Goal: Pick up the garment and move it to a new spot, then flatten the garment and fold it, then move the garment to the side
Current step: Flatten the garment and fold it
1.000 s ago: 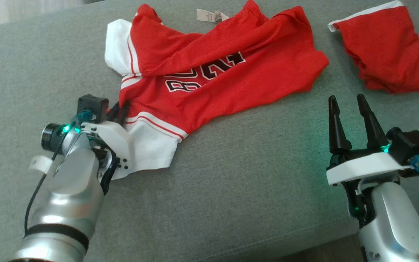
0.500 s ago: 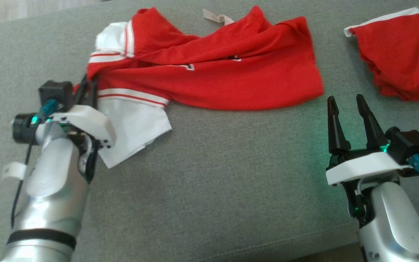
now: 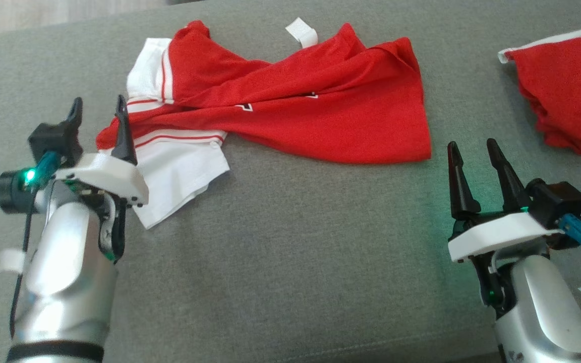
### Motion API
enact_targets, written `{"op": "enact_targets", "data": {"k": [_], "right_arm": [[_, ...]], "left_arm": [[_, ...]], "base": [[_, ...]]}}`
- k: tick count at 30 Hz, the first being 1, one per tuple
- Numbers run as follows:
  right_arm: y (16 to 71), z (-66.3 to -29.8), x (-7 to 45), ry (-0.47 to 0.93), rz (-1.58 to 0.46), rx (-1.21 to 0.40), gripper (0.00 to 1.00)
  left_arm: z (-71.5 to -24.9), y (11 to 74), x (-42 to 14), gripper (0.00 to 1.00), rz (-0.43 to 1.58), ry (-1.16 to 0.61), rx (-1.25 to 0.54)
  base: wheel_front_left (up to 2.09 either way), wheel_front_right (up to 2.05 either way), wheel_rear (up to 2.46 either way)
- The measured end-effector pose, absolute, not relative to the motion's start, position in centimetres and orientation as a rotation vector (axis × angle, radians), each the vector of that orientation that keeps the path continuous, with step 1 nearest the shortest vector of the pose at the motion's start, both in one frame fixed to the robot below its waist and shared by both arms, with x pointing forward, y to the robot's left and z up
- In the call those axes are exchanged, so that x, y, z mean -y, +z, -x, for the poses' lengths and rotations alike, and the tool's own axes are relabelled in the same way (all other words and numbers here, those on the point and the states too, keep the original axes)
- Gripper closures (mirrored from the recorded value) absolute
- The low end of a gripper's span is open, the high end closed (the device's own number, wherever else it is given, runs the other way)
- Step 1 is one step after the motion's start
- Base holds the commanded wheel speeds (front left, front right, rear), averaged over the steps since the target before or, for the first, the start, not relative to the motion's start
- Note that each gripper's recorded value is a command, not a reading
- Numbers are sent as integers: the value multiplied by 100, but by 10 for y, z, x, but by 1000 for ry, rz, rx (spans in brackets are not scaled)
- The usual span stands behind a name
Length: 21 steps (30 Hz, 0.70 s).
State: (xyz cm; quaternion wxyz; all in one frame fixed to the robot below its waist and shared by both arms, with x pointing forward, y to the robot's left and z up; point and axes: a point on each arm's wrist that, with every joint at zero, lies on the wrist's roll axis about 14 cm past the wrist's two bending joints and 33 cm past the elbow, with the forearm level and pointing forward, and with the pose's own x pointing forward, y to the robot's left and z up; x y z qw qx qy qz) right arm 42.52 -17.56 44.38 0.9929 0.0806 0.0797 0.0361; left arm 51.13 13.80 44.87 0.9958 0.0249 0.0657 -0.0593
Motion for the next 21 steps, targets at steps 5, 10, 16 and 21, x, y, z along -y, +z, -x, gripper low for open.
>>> {"op": "enact_targets", "data": {"k": [5, 10, 16, 21], "right_arm": [[451, -427, 164, 107, -164, -141, 0], [448, -420, 152, 139, -168, -145, 0], [446, -416, 141, 169, -171, -154, 0], [446, -415, 140, 171, -171, -155, 0]], "left_arm": [[-488, 480, -153, 0, 46, -32, -16], [-451, 480, -169, 0, 122, 30, -2], [-424, 470, -174, 0, 157, 41, -33], [-414, 437, -144, 0, 195, -59, -148]], "base": [[0, 0, 0], [0, 0, 0], [0, 0, 0], [0, 0, 0]]}}
